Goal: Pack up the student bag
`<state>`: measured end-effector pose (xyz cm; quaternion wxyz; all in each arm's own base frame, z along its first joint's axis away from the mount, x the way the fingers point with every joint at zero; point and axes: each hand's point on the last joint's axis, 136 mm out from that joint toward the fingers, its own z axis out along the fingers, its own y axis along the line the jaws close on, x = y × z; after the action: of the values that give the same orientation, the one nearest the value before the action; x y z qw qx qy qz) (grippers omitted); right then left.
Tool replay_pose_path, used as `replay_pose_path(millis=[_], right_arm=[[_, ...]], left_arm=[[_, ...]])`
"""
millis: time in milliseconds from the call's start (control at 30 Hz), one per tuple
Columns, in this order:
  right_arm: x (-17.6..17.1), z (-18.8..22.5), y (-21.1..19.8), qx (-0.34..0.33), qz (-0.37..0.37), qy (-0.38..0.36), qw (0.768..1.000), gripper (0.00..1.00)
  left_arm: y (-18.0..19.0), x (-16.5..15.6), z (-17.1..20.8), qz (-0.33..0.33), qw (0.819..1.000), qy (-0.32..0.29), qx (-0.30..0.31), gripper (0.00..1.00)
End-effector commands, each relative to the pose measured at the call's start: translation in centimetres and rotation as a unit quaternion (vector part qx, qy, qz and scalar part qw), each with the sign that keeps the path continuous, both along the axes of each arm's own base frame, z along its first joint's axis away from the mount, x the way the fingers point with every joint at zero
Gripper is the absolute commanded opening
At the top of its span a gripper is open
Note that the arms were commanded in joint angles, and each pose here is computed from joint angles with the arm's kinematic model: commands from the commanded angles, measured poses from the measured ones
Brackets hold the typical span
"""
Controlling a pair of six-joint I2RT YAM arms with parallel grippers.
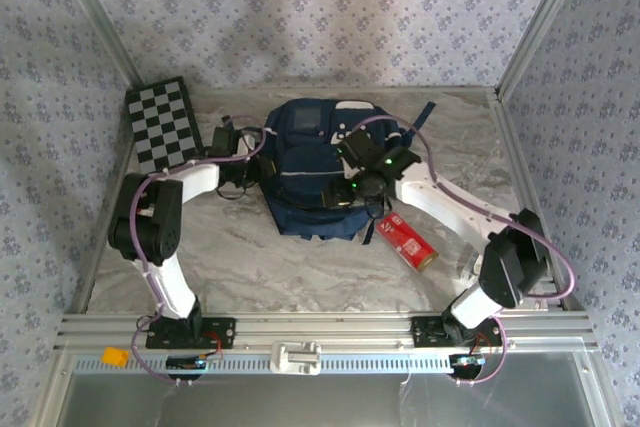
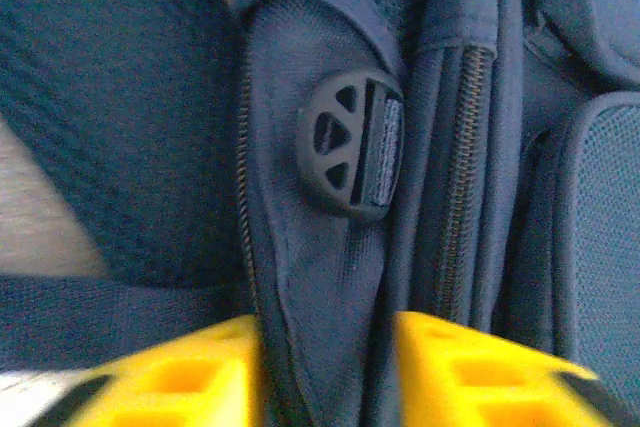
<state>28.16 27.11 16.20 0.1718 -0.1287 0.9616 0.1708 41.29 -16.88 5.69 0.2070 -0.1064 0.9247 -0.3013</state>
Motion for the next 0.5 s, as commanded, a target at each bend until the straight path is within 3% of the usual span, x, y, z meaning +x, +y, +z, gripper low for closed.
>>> replay_pose_path(millis=[0, 100, 267, 467], right_arm=[[1.3, 0.4, 1.7, -0.072, 0.070, -0.064, 0.993, 0.64], [2.0, 0.3, 4.1, -0.101, 0.117, -0.088, 0.984, 0.70], [3.6, -1.0, 7.2, -0.136, 0.172, -0.117, 0.969, 0.77], [2.9, -3.5, 9.4, -0.172, 0.240, -0.124, 0.947, 0.91]], left_arm=[[-0.1, 0.0, 0.1, 0.018, 1.000, 0.005, -0.023, 0.14], [0.6, -1.4, 0.1, 0.031, 0.999, 0.001, -0.021, 0.00], [0.6, -3.9, 0.5, 0.046, 0.997, -0.013, -0.056, 0.00], [-0.3, -6.7, 1.1, 0.049, 0.996, -0.024, -0.073, 0.00]])
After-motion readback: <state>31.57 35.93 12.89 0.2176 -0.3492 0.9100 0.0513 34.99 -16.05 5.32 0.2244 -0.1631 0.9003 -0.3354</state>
